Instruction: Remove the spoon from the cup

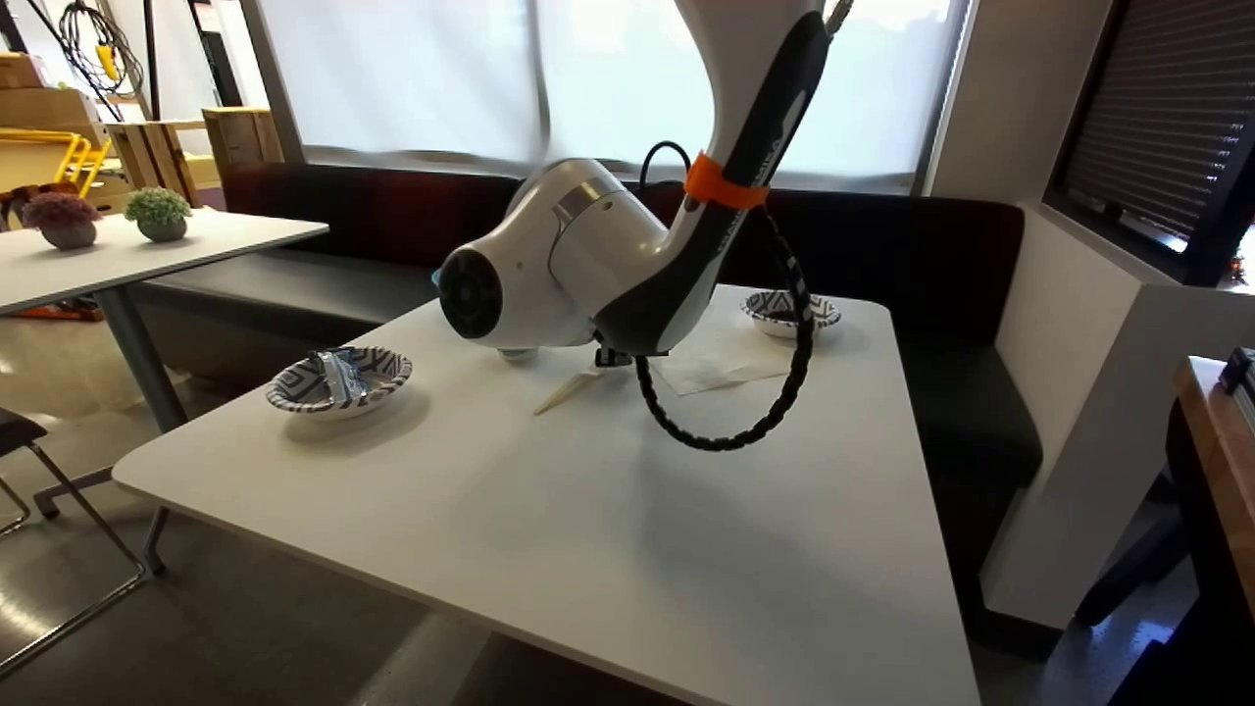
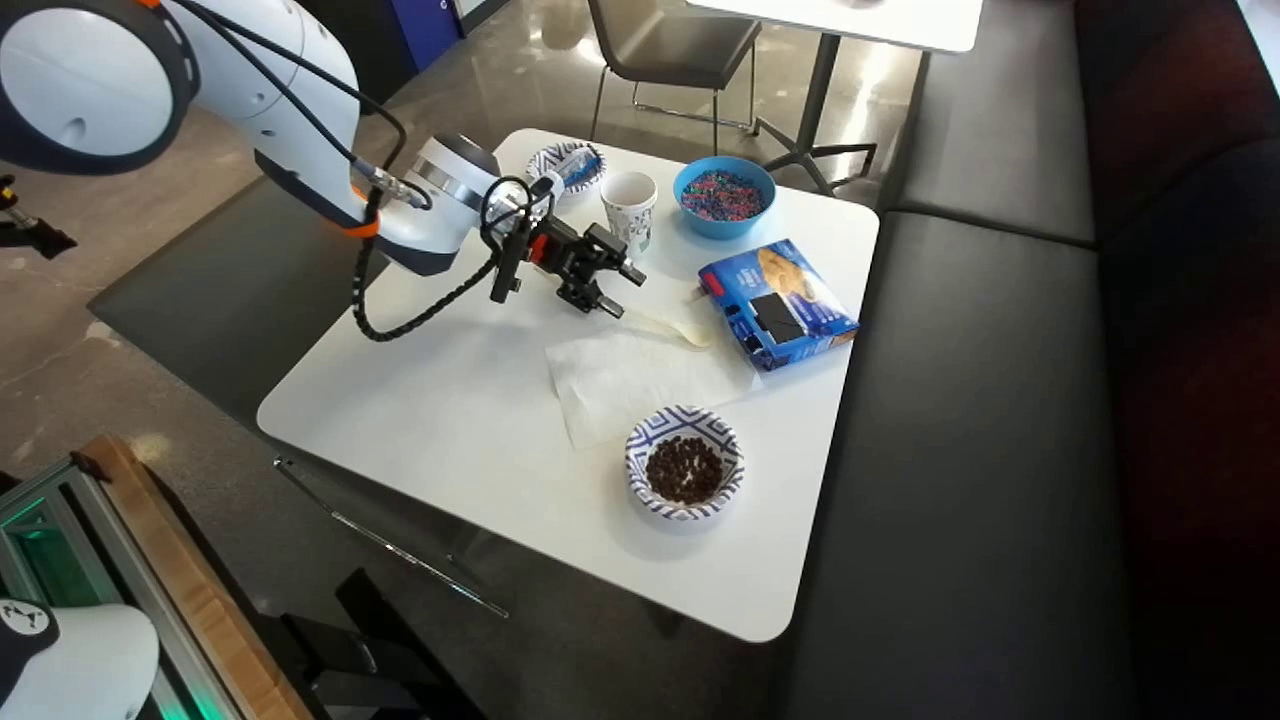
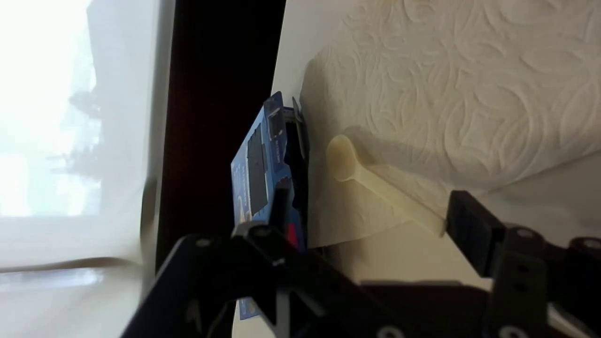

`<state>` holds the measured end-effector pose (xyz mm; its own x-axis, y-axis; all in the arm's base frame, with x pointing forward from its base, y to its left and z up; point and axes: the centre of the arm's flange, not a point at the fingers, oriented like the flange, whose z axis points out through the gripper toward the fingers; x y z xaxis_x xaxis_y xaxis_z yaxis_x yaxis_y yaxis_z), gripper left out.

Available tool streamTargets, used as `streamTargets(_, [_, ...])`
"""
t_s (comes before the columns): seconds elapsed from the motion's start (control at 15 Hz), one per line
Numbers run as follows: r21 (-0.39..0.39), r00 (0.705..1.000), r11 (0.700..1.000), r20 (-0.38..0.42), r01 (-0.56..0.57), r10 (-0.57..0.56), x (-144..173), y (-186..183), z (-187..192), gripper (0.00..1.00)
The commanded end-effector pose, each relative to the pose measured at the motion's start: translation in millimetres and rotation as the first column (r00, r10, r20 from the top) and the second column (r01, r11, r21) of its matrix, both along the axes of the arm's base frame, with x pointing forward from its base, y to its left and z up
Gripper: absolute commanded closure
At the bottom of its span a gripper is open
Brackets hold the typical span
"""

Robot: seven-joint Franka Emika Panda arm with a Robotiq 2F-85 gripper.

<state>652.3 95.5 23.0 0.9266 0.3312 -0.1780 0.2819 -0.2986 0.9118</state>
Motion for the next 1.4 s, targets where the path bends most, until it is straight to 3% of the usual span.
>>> streamTargets(0.0, [0.007,1.000,1.000,-0.011,-0.024,0.024,-6,1,-1,0.00])
streamTargets(0.4, [0.003,0.997,0.999,-0.073,0.037,-0.037,-52,28,64,0.00])
streamTargets(0.53, [0.045,0.988,0.994,-0.117,0.102,-0.096,-69,32,98,0.00])
streamTargets(0.73, [0.200,0.983,0.970,-0.145,0.137,-0.109,-88,27,150,0.00])
streamTargets(1.07, [0.409,1.000,0.913,0.018,0.007,-0.016,-116,-12,220,0.00])
streamTargets(1.33, [0.509,0.979,0.841,0.172,-0.186,0.113,-149,-57,255,0.00])
